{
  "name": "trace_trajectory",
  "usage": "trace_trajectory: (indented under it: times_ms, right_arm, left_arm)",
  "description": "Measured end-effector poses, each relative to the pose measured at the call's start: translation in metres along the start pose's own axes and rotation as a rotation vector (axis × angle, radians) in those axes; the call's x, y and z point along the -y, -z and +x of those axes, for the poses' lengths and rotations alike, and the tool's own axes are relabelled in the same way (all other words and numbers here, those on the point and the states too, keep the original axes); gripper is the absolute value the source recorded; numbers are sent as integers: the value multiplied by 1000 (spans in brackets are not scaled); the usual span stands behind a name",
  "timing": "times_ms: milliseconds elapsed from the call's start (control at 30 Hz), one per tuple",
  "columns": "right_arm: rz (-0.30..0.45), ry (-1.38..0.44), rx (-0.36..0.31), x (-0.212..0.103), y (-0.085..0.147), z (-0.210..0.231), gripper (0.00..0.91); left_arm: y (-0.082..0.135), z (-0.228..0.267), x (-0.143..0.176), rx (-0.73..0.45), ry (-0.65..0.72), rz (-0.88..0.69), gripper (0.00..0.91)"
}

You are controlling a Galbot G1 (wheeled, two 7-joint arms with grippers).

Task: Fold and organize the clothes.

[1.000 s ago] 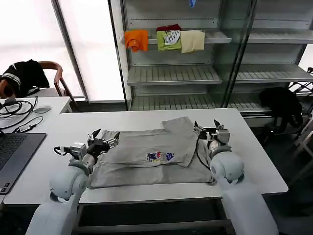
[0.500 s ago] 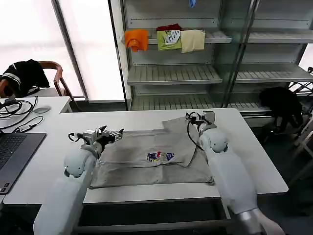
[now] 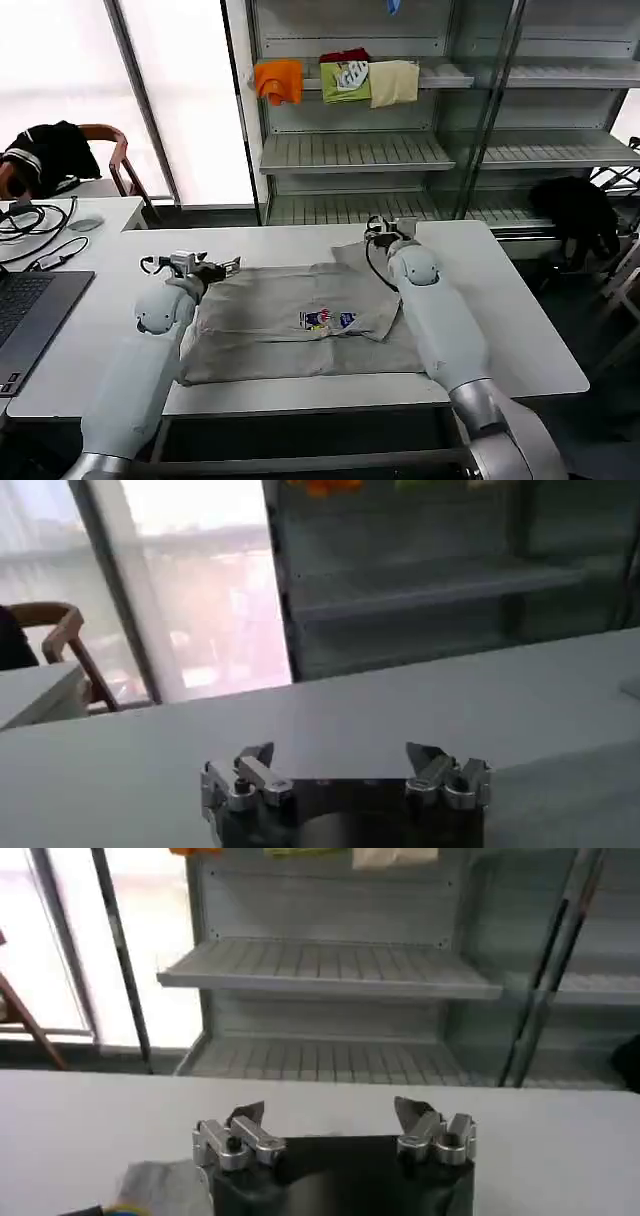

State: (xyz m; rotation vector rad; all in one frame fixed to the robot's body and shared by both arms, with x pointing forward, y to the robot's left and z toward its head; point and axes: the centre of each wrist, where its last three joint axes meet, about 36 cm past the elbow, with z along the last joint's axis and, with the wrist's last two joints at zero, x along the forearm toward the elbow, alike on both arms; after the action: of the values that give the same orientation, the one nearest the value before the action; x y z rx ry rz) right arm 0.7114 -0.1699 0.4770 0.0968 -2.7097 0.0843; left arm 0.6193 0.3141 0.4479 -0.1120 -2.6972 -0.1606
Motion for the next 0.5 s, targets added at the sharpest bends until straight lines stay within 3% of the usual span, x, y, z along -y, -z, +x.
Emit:
trace_trajectory:
  times_ms: [500]
  right_arm:
    - [8, -22, -83, -1, -27, -20, 907]
  left_arm:
    - [-13, -11, -7, -47, 16, 15, 907]
